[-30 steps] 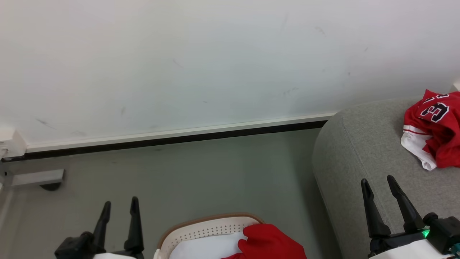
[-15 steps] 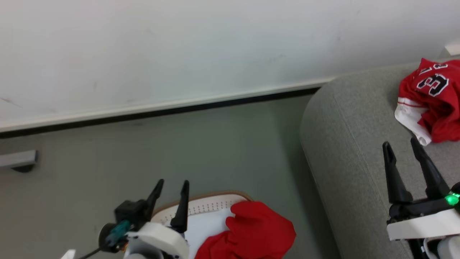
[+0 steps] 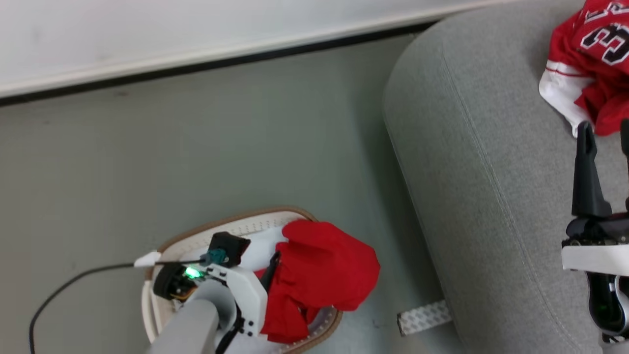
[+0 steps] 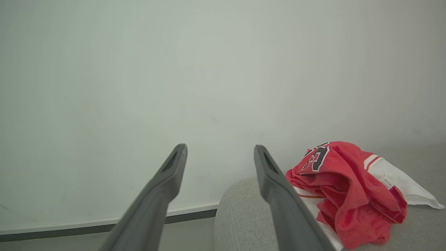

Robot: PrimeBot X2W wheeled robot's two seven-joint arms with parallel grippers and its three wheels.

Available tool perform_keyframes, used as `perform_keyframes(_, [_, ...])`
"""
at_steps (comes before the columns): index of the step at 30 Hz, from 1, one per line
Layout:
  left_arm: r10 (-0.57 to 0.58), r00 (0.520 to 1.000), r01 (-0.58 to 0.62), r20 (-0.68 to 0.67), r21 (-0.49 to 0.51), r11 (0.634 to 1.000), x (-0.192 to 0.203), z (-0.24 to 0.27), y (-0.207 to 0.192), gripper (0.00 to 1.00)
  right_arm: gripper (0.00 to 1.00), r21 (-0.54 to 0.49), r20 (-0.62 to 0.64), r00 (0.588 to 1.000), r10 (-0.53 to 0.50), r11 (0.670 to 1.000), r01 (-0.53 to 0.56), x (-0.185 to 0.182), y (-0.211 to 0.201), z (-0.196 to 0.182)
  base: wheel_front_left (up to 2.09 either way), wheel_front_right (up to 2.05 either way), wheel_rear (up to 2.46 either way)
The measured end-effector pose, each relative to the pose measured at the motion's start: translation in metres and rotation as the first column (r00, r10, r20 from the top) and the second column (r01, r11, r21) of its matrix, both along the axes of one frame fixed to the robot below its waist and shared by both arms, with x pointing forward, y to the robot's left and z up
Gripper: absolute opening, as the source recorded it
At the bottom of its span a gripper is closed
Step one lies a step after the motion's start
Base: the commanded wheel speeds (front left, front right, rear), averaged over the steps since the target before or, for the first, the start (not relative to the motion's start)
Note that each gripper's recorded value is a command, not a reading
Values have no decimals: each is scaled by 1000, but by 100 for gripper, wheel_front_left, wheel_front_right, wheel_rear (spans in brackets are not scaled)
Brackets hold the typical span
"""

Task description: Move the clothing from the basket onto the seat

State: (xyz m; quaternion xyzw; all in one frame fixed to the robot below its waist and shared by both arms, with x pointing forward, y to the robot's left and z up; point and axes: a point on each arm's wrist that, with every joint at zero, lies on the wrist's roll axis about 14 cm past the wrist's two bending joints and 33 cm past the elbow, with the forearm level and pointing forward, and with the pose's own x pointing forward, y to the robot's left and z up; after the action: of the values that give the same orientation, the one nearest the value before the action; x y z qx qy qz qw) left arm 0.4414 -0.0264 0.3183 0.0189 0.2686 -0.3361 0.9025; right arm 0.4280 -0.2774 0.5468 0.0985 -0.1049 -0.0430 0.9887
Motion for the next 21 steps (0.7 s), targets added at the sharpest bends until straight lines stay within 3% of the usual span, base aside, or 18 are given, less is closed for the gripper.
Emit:
perform_keyframes(5, [-104,989,118,-110,126,985,-1,-52,0,100,100,10,-2,1000,-17,1000,17,18,-3,-7,0,0,0])
perform_keyframes(9, [-202,957,244,-208,205,948,-17,-93,-2,100,100,12,5,999,-31,999,31,32,-7,-10,0,0,0])
perform_keyframes(14, [-291,908,369,-303,247,896,-34,-134,-5,100,100,4,10,999,-48,999,48,46,-10,-16,0,0,0])
perform_keyframes(21, [-333,858,458,-392,289,841,-35,-179,0,100,100,0,13,999,-44,999,44,66,-6,-26,0,0,0])
